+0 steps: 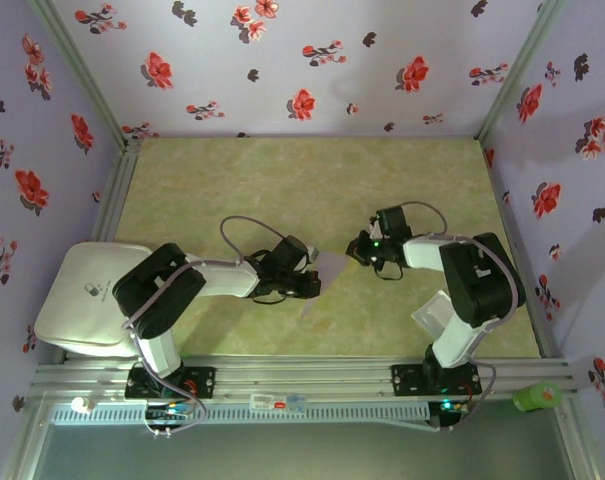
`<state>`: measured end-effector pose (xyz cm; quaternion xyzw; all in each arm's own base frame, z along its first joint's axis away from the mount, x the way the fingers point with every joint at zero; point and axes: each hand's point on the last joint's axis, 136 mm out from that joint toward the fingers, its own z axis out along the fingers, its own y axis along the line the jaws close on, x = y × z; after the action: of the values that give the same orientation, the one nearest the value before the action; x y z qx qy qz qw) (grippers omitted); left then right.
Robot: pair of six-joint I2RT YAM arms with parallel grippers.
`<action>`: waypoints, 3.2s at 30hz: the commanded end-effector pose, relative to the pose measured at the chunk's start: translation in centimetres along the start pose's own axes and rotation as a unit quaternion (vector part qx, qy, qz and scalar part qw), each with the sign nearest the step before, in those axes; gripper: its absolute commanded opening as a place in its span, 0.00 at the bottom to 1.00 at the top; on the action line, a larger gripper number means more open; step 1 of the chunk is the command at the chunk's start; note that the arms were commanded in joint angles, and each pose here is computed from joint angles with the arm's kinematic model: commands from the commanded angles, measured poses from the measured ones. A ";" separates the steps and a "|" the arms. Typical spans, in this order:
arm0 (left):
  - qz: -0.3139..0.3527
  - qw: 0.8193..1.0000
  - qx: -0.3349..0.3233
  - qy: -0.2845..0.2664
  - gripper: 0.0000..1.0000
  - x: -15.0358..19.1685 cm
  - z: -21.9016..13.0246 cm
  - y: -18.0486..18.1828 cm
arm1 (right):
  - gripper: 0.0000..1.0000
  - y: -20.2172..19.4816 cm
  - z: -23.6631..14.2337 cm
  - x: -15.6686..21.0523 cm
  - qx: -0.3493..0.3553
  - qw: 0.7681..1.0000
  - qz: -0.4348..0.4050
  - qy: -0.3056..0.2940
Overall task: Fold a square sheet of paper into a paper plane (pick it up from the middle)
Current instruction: Fold the wing for the fifth time at the center of the table, then move a paper plane to the center of the table.
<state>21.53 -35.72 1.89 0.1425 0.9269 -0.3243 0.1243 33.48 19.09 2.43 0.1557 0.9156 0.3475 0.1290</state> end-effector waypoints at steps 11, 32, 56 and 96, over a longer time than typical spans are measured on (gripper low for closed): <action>-0.156 0.981 0.020 -0.116 0.00 -2.5 -0.2 -1.1 | 0.13 2.1 -3.6 2.5 -0.026 1.000 -0.006 -0.011; -0.101 0.993 0.013 -0.058 0.20 -4.2 -4.9 0.2 | 0.20 1.4 -2.8 6.6 -0.028 0.999 0.005 0.016; -0.085 0.994 0.052 0.047 0.22 -0.6 -0.9 0.2 | 0.21 1.6 -1.6 7.2 -0.032 0.999 0.008 0.030; -0.022 0.999 -0.013 -0.039 0.00 -3.1 -2.5 -0.5 | 0.32 2.9 -4.3 6.4 -0.036 0.999 0.004 -0.012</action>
<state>23.24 -35.97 3.77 0.0872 0.9179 -0.3741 0.0996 26.61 21.22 5.48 0.1509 0.9025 0.3820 0.1295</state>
